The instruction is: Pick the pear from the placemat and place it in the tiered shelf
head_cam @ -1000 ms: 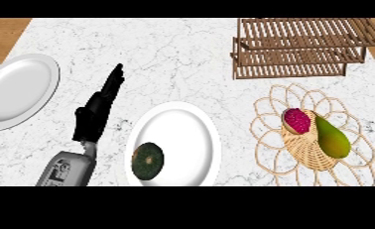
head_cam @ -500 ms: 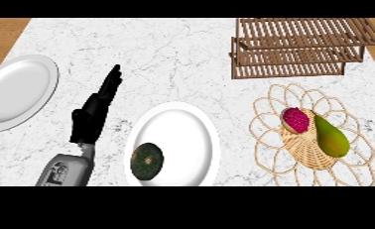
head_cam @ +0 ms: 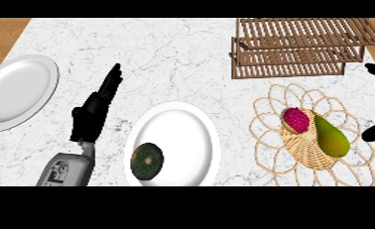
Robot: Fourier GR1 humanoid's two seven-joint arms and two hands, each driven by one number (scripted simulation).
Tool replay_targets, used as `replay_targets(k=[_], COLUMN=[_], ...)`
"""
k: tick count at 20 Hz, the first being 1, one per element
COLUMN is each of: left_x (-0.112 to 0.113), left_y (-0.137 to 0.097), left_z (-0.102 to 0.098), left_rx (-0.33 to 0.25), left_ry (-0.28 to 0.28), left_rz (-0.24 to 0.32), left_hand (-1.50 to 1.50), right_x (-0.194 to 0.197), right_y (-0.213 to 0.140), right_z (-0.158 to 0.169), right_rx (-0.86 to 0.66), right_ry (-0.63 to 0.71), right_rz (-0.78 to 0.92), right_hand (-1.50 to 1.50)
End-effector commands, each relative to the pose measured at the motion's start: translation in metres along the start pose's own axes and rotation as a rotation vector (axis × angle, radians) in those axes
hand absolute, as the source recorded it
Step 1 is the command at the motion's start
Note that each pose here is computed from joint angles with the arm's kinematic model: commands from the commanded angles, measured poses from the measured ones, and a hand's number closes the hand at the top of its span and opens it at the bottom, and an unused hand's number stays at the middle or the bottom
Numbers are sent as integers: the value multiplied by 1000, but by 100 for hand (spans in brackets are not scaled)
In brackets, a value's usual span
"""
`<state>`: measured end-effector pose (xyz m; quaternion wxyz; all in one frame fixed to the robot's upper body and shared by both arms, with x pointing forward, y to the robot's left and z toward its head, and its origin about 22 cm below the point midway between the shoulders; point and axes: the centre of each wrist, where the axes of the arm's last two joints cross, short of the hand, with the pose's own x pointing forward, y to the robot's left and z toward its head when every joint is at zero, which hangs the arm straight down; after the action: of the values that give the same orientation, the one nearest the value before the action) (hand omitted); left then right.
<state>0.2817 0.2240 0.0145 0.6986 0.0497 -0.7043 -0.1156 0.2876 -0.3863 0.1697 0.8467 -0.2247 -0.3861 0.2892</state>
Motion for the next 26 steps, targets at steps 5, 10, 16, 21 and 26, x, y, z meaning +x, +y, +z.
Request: replay_targets(k=[5, 10, 16, 21, 26], left_x=[-22, -7, 15, -2, 2], left_y=[-10, 5, -4, 6, -1], left_z=[10, -7, -6, -4, -10], left_rx=[-11, -4, -24, -4, -5], left_ry=[3, -13, -11, -14, -14], left_rz=[8, -12, 4, 5, 2], left_hand=[0, 0, 0, 0, 0], right_x=[-1, 9, -14, 0, -17], right_y=[35, 27, 19, 32, 46], right_z=[-17, -3, -20, -31, -40], right_rx=[10, -2, 31, 32, 28], right_ry=[18, 46, 75, 96, 103], right_rz=[-17, 17, 41, 78, 72], right_hand=[-150, -150, -150, -150, -150])
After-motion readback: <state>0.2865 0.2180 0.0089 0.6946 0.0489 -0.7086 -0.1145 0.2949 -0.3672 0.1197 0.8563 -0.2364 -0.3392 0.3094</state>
